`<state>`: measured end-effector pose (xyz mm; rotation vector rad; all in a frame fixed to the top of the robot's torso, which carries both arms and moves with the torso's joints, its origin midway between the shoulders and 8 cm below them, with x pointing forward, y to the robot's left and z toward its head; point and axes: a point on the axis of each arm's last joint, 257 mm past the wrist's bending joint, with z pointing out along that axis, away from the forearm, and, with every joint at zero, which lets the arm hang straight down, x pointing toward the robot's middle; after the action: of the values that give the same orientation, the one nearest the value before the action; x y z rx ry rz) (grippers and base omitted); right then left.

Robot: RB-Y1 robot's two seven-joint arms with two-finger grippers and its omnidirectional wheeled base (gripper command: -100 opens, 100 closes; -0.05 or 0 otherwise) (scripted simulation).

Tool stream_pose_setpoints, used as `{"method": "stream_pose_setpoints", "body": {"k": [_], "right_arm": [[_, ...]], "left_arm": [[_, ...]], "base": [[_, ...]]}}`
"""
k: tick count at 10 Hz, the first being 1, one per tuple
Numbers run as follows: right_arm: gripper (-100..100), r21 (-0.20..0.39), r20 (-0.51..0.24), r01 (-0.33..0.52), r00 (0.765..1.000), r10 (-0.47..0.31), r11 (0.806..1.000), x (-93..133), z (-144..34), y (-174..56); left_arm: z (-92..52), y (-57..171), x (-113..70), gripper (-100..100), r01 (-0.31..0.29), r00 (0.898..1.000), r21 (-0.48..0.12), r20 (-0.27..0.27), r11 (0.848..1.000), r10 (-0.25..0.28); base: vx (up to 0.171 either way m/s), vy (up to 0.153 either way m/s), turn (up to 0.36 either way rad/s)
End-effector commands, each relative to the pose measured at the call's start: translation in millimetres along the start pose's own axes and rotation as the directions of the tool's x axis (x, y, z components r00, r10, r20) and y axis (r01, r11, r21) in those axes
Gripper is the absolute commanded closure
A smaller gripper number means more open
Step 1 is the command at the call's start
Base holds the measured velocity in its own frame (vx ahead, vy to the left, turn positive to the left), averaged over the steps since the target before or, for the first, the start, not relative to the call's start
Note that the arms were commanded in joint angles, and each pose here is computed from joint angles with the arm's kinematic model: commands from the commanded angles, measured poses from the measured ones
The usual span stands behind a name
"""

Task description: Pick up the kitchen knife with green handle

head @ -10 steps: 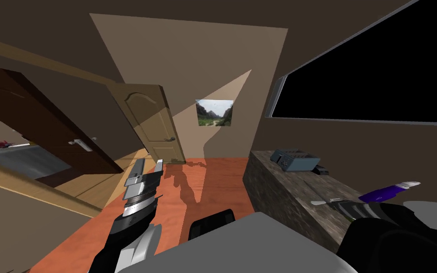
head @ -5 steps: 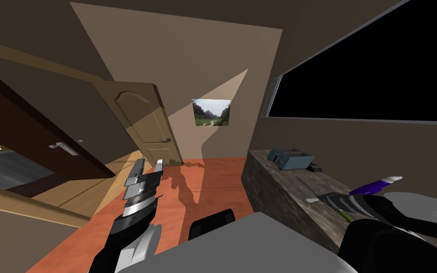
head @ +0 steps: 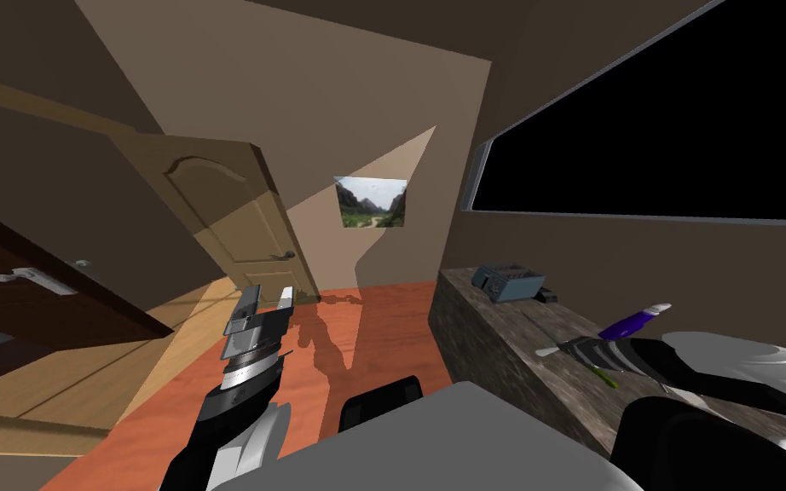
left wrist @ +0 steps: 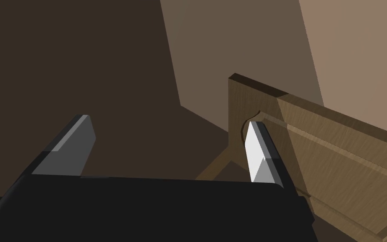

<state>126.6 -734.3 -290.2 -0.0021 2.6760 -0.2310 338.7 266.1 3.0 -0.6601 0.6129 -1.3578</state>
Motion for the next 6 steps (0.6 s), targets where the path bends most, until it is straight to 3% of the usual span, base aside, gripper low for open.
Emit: {"method": "stream_pose_setpoints", "body": {"k": [1,2,5,6], "right_arm": [[100,-0.035,0.012,0.007,1.0,-0.007,0.999,-5,4.9,17],[100,-0.009,-0.012,0.022,1.0,-0.022,1.0,-5,0.3,11],[100,-0.063,0.007,0.021,1.0,-0.021,0.998,-12,9.2,40],[100,-0.043,-0.027,0.029,0.999,-0.03,0.999,-6,6.0,37]], "left_arm": [[0.0,0,0.0,0,0.0,1.0,0.0,0.0,1.0,0.0],[0.0,0,0.0,0,0.0,1.0,0.0,0.0,1.0,0.0],[0.0,0,0.0,0,0.0,1.0,0.0,0.0,1.0,0.0],[0.0,0,0.0,0,0.0,1.0,0.0,0.0,1.0,0.0]], "base": [[-0.002,-0.002,0.025],[0.031,-0.023,-0.193],[0.017,-0.022,-0.044],[0.032,-0.03,-0.167]]}}
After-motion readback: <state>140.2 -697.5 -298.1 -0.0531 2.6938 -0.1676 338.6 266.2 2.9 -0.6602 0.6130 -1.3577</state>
